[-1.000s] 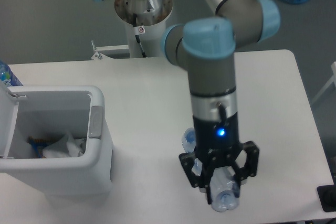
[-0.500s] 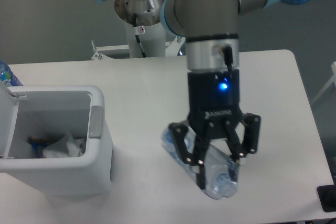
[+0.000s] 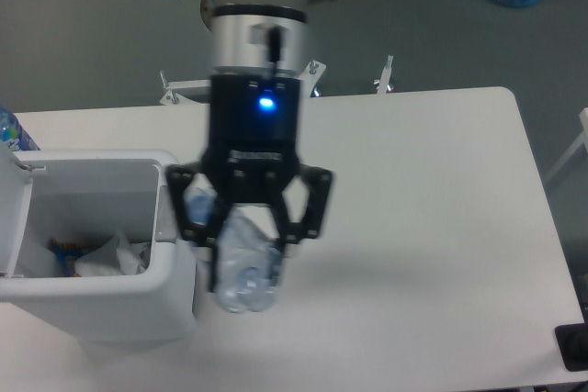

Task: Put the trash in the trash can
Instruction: 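Lift the water bottle and carry it over the trash bin, then open the gripper to release the bottle into the bin, raise gripper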

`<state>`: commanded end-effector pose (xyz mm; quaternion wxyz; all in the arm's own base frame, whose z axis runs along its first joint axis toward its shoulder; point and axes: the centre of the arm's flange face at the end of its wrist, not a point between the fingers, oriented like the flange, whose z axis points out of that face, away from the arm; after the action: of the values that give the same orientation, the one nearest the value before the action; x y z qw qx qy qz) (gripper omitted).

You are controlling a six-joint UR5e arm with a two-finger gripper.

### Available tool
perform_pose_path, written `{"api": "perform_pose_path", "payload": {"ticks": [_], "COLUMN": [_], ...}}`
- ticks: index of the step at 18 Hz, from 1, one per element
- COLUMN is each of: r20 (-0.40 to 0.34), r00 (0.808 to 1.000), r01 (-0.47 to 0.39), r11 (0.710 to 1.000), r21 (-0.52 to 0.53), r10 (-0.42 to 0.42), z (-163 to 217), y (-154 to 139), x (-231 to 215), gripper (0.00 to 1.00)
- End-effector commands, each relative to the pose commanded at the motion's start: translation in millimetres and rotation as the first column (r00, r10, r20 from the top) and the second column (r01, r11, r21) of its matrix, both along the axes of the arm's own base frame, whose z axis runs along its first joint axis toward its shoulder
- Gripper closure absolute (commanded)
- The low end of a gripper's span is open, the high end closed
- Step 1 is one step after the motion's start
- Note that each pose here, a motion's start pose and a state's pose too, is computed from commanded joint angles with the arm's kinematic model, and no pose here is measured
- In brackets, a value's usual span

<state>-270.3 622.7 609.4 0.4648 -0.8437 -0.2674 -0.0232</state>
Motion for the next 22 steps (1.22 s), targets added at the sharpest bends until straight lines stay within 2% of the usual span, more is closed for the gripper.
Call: {"api": "perform_pose_path", "payload": {"ticks": [5, 6, 7, 8, 9, 15, 19, 21, 22], "r20": [0.030, 0.031, 0.027, 0.022, 0.016, -0.013, -0.054, -0.103, -0.153], "r00": [0.996, 0.995, 0.994, 0.994, 0.993, 0.991, 0.994, 0.990, 0.982], "r01": [0.084, 0.094, 0.105, 0.111, 0.119, 0.136, 0.095, 0.093, 0.098], "r11": [0.996, 0.995, 0.993, 0.993, 0.992, 0.989, 0.994, 0.993, 0.991], "r21": [-0.042, -0.045, -0.048, -0.050, -0.053, -0.056, -0.059, -0.073, -0.092], "r10": [-0.083, -0.093, -0.104, -0.110, -0.118, -0.137, -0.098, -0.100, -0.111], "z": [-28, -30, -31, -32, -33, -30, -23, -21, -19], "y": [23, 25, 27, 28, 28, 28, 15, 6, 1], "x": [53, 59, 63, 64, 64, 67, 32, 10, 0], "gripper": [0.43, 0.41, 0.29, 0.09, 0.00, 0.00, 0.00, 0.00, 0.00]}}
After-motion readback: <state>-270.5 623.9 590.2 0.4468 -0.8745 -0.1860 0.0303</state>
